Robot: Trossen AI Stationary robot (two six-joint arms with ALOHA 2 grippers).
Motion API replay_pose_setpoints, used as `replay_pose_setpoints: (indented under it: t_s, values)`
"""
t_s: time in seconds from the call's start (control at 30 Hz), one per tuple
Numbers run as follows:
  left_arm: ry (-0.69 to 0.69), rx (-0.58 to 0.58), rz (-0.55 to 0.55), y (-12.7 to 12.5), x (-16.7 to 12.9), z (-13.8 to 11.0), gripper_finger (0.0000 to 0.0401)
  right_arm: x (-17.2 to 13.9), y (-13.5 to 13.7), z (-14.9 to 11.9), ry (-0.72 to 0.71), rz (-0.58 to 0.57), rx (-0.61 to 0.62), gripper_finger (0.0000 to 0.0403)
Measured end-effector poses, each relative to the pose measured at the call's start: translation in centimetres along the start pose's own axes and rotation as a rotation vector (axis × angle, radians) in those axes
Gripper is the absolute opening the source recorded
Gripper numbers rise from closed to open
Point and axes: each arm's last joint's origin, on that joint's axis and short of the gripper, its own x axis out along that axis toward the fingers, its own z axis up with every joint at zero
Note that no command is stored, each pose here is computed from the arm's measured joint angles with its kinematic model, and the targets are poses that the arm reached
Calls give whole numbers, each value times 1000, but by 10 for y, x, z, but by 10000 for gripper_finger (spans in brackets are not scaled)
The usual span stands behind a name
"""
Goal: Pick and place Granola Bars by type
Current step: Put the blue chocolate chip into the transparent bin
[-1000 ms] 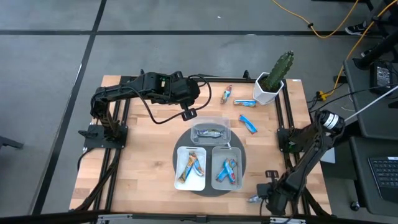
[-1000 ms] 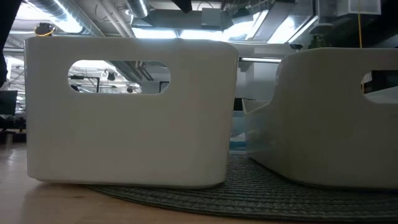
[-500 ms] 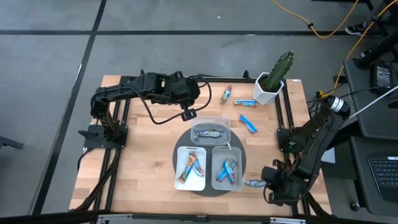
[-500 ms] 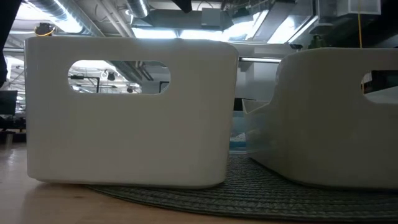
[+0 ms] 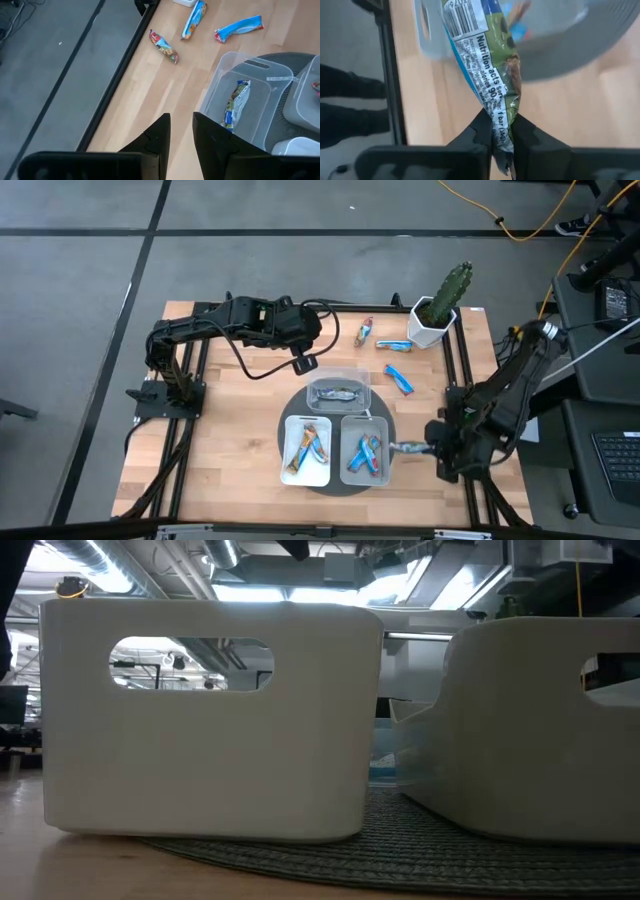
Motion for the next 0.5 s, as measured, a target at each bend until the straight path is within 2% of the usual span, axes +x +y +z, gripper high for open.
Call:
replay_pose_setpoints:
  t_s: [0.27,0.5]
  values:
    - [-6,-90,24,1,0,0,75,-27,-35,27,-155,16,-139,37]
    - [-20,-173,42,-3,-2,-1,75,-47,-64,40,-261,-9,-278,31]
